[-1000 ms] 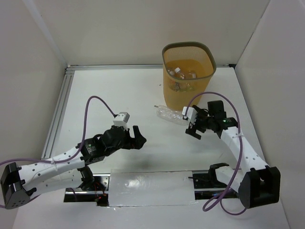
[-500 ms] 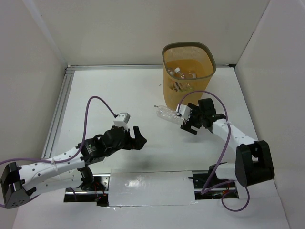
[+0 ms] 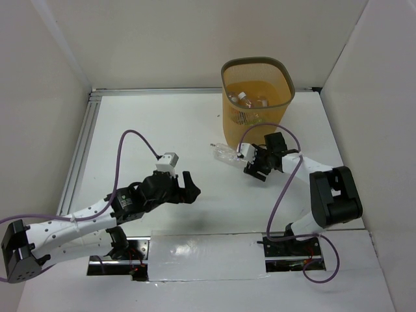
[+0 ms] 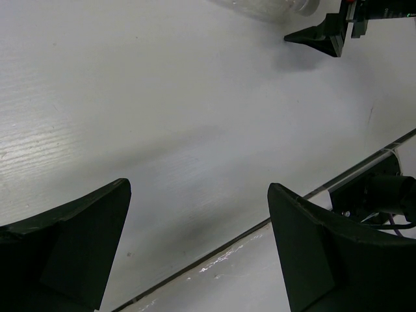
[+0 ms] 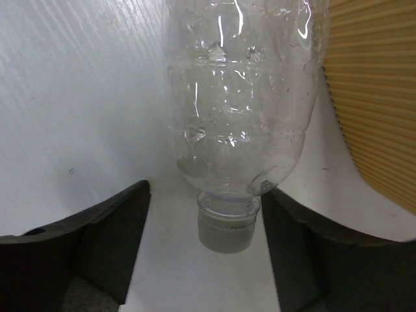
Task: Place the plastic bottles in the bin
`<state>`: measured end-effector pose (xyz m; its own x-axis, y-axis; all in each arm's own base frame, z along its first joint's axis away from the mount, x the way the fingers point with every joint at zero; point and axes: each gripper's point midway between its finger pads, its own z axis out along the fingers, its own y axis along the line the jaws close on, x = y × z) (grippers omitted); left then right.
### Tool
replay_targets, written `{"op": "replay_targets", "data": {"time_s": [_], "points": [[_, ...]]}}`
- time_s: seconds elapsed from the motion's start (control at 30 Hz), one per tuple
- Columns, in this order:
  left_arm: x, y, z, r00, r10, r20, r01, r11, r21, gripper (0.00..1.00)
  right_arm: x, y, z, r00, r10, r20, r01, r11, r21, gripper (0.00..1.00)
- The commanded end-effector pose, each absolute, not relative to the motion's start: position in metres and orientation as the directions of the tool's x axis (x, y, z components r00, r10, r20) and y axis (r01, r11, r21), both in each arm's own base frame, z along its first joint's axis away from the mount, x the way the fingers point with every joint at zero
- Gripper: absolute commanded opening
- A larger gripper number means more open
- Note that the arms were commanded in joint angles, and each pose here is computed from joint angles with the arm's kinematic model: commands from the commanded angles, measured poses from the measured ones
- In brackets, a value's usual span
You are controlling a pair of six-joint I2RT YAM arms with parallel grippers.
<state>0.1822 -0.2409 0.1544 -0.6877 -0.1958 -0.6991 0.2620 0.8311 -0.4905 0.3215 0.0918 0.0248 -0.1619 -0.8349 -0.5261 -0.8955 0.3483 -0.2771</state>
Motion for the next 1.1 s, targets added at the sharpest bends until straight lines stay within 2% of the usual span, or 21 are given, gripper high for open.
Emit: {"op": "replay_targets", "data": {"time_s": [0.0,0.03,0.17,0.27,0.33,0.37,0.47,0.53,0.7,0.73,0.83,0.9,0.97,1.07], "points": [[0.188,-0.243,0.178,-0.654,-0.245,-0.715,0.263,0.813,-0.519,0.99,0.333,0.098,0.036,-0.118,-0.823,-0.556,-0.897,0.328,-0.295,0.73],[0.188,-0.243,0.178,-0.654,-0.245,-0.715,0.263,0.813,-0.519,0.99,0.333,0.098,0.038,-0.112,-0.828,-0.550,-0.902,0.317,-0.293,0.62],[0.186,-0.241,0.175,-0.660,-0.247,-0.709,0.255,0.815,-0.521,0.99,0.320,0.104,0.049,-0.071,-0.828,-0.557,-0.934,0.252,-0.255,0.34],[0.186,-0.241,0.175,-0.660,-0.247,-0.709,0.255,0.815,-0.521,0.99,0.291,0.117,0.078,0.017,-0.789,-0.614,-0.965,0.147,-0.216,0.28],[0.185,-0.240,0.171,-0.664,-0.241,-0.708,0.252,0.819,-0.516,0.99,0.277,0.130,0.118,0.158,-0.725,-0.670,-0.960,0.046,-0.276,0.24],[0.186,-0.240,0.176,-0.653,-0.244,-0.716,0.265,0.813,-0.519,0.99,0.260,0.133,0.127,0.156,-0.708,-0.689,-0.970,0.020,-0.241,0.24],[0.184,-0.246,0.185,-0.635,-0.231,-0.737,0.317,0.792,-0.521,0.99,0.252,0.156,0.186,0.228,-0.622,-0.749,-0.956,0.004,-0.294,0.22],[0.181,-0.250,0.192,-0.621,-0.216,-0.753,0.370,0.766,-0.525,0.99,0.255,0.165,0.213,0.213,-0.585,-0.782,-0.955,0.046,-0.294,0.22],[0.173,-0.260,0.224,-0.567,-0.222,-0.794,0.492,0.681,-0.542,0.99,0.268,0.188,0.319,0.338,-0.453,-0.825,-0.895,0.117,-0.431,0.22],[0.173,-0.262,0.236,-0.552,-0.226,-0.802,0.512,0.668,-0.540,0.99,0.269,0.193,0.334,0.312,-0.423,-0.851,-0.900,0.156,-0.408,0.22],[0.173,-0.262,0.244,-0.541,-0.227,-0.810,0.522,0.664,-0.535,0.99,0.295,0.190,0.403,0.385,-0.370,-0.845,-0.800,0.322,-0.506,0.22],[0.173,-0.264,0.242,-0.549,-0.217,-0.807,0.524,0.663,-0.535,0.99,0.324,0.181,0.426,0.332,-0.367,-0.869,-0.738,0.472,-0.482,0.22],[0.172,-0.265,0.244,-0.548,-0.221,-0.807,0.532,0.653,-0.539,0.99,0.347,0.166,0.448,0.324,-0.386,-0.864,-0.662,0.559,-0.499,0.22],[0.170,-0.266,0.236,-0.567,-0.221,-0.794,0.522,0.649,-0.554,0.99,0.384,0.145,0.443,0.252,-0.409,-0.877,-0.614,0.633,-0.472,0.22]]}}
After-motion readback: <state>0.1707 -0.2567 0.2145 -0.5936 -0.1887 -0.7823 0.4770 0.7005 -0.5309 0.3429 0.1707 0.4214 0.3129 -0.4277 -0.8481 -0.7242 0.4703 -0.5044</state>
